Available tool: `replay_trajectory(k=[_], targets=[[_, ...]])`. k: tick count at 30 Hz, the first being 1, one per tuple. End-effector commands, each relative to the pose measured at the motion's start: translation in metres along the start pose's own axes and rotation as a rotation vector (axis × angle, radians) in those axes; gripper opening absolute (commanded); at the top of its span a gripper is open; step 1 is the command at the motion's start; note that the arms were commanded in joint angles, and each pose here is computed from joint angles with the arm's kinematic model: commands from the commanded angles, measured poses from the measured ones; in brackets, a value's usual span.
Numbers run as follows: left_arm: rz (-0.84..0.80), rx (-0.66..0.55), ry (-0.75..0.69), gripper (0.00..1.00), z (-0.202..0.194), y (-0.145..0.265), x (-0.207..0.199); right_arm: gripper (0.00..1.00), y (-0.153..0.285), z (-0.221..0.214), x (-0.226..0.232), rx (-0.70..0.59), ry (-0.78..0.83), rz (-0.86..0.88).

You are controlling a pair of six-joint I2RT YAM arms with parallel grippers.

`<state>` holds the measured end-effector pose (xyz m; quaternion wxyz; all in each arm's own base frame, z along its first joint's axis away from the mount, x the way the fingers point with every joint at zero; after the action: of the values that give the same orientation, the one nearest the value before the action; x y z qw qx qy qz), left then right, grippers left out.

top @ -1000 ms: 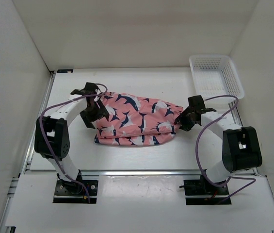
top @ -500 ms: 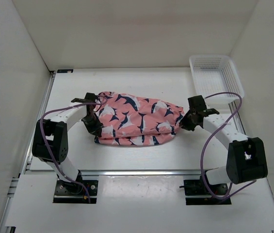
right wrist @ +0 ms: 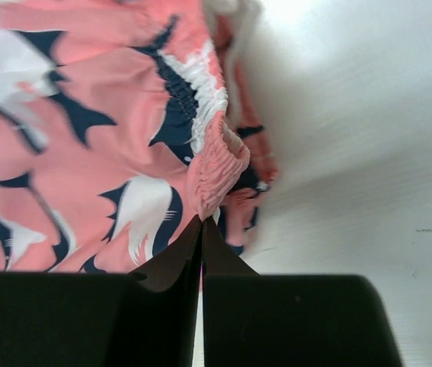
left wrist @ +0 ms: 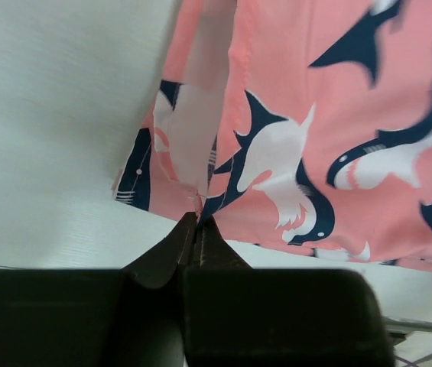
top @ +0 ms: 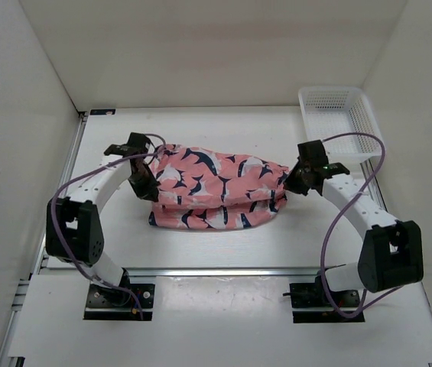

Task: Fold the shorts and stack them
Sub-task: Fold the shorts

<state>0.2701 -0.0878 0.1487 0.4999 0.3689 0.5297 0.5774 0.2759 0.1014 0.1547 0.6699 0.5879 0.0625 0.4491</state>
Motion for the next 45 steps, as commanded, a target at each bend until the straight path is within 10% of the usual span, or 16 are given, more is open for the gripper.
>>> replay_trajectory(k=[1, 17, 20, 21, 23, 26, 39, 42, 45], targets=[[-0.026, -0.174, 0.012, 0.11, 0.016, 0.054, 0.008, 0.0, 0.037, 0.018, 0.025, -0.082, 0.026, 0.109], [-0.07, 0.014, 0.064, 0.11, -0.073, 0.004, 0.03, 0.02, 0.02, -0.056, -0.068, 0.065, 0.073, -0.046], [-0.08, 0.09, 0.026, 0.35, -0.076, -0.007, 0.026, 0.29, 0.014, -0.054, -0.066, 0.058, 0.084, -0.062], [-0.094, 0.086, 0.014, 0.45, -0.074, -0.005, 0.024, 0.53, 0.013, -0.049, -0.06, 0.054, 0.076, -0.063], [-0.082, 0.064, 0.002, 0.7, -0.065, 0.003, 0.022, 0.67, 0.014, -0.047, -0.058, 0.07, 0.063, -0.054], [-0.051, -0.008, -0.001, 0.79, -0.05, 0.02, 0.021, 0.8, 0.014, -0.044, -0.058, 0.098, 0.017, -0.04], [0.005, -0.038, -0.021, 0.71, 0.04, -0.022, -0.013, 0.61, -0.04, -0.037, -0.053, 0.155, -0.118, 0.028], [0.024, 0.002, -0.021, 0.7, 0.039, -0.042, -0.012, 0.49, -0.047, -0.037, -0.056, 0.157, -0.119, -0.006], [0.027, 0.056, -0.02, 0.69, 0.029, -0.057, -0.009, 0.16, -0.048, -0.033, -0.056, 0.123, -0.086, -0.045]])
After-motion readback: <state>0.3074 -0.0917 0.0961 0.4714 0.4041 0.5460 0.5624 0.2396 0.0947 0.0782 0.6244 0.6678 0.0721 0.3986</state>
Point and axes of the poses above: each gripper's point midway between its finger pads, its own y axis back along the fingers, its own x axis along the line the jaws close on, z = x × y, the point moved 7 cm from there along y, back along the fingers, and after that the axes turned 15 degrees about -y, right-handed, at the moved point
